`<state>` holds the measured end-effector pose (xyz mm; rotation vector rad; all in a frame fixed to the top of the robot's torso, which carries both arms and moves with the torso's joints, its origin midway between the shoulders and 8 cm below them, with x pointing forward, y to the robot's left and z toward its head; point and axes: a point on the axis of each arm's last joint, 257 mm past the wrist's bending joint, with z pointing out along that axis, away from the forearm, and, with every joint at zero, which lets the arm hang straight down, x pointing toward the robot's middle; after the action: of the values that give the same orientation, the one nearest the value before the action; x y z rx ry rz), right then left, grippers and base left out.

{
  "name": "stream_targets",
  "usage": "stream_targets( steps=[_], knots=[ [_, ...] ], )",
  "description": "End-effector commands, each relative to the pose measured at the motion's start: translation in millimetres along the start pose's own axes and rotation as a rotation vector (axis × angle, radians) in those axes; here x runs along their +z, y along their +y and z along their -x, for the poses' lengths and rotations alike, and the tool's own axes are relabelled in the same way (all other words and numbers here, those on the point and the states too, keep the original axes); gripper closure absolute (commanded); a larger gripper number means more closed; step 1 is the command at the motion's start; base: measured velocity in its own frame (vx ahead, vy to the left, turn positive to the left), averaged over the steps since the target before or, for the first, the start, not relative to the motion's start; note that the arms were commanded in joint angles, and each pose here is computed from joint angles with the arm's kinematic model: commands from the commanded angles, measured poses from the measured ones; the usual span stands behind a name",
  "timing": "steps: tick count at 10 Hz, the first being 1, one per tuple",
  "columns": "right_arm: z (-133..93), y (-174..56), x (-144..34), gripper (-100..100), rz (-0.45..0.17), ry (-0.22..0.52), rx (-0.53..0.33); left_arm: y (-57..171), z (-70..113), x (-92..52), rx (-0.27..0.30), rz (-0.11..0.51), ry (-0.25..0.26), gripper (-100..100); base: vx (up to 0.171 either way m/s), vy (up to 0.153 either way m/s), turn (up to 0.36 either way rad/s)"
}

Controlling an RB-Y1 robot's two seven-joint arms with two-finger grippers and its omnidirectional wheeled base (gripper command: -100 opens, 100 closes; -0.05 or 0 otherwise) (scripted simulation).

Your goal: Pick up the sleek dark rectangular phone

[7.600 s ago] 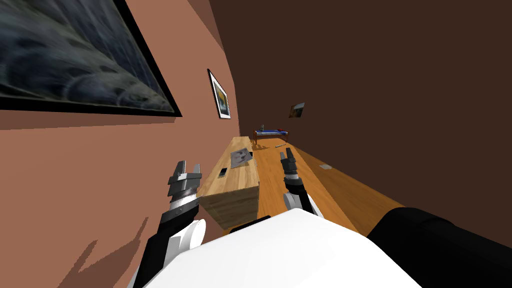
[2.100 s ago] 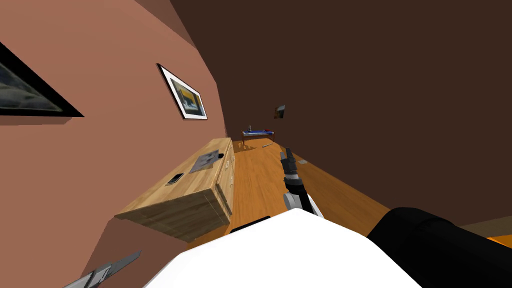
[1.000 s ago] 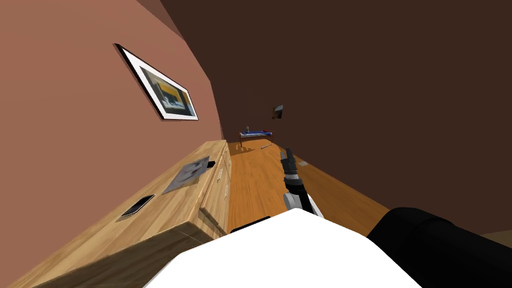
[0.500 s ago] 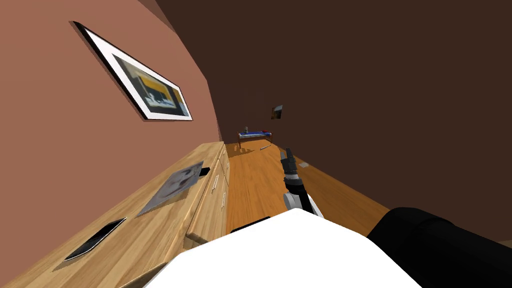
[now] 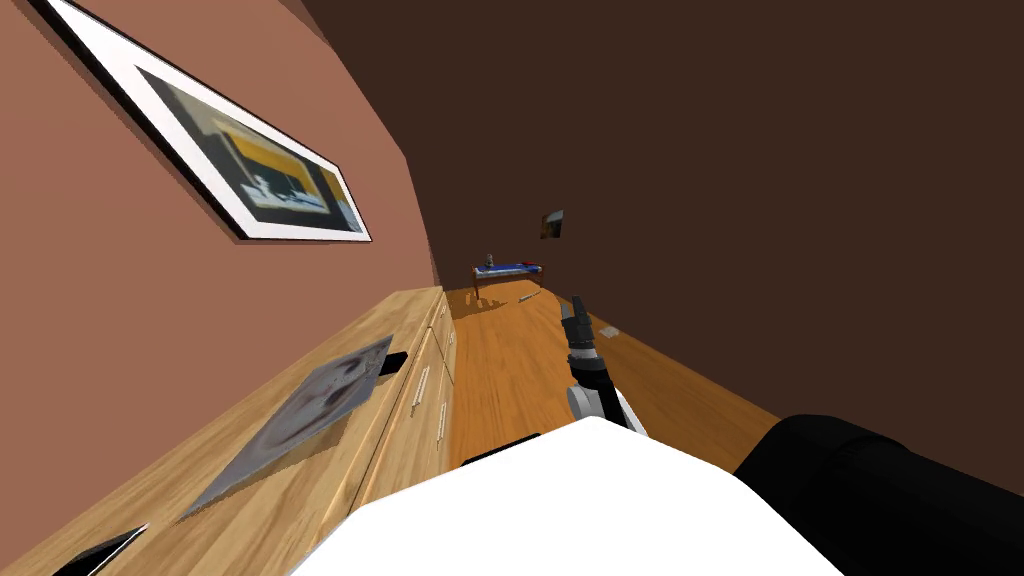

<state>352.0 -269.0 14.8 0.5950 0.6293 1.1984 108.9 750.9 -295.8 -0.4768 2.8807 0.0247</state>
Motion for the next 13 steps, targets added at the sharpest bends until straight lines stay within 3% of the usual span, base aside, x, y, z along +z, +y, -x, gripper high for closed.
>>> stream_targets(
  steps=[1, 4, 5, 6, 11, 13],
  knots=[
    [0.0, 0.0, 0.0, 0, 0.0, 0.0, 0.0, 1.2, -0.7, -0.5, -0.003, 0.007, 0.003, -100, 0.16, 0.023, -0.046],
    [0.0, 0.0, 0.0, 0, 0.0, 0.0, 0.0, 3.2, -2.9, 1.9, -0.01, 0.015, 0.008, -100, 0.147, 0.052, -0.063],
    [0.0, 0.1, 0.1, 0, 0.0, 0.0, 0.0, 3.3, -2.6, 1.9, -0.011, 0.016, 0.007, 0, 0.015, 0.006, -0.002],
    [-0.1, 0.1, 0.1, 0, 0.0, 0.0, 0.0, 7.6, -9.6, 2.3, -0.007, 0.027, 0.009, -100, -0.01, 0.008, -0.147],
    [-0.1, 0.1, 0.1, 0, 0.0, 0.0, 0.0, 14.4, -16.7, 1.5, -0.02, 0.042, -0.011, -100, -0.029, 0.013, -0.094],
    [-0.1, 0.1, 0.1, 0, 0.0, 0.0, 0.0, 14.4, -31.1, 4.3, -0.031, 0.039, -0.001, -100, -0.027, 0.015, -0.118]
  ],
)
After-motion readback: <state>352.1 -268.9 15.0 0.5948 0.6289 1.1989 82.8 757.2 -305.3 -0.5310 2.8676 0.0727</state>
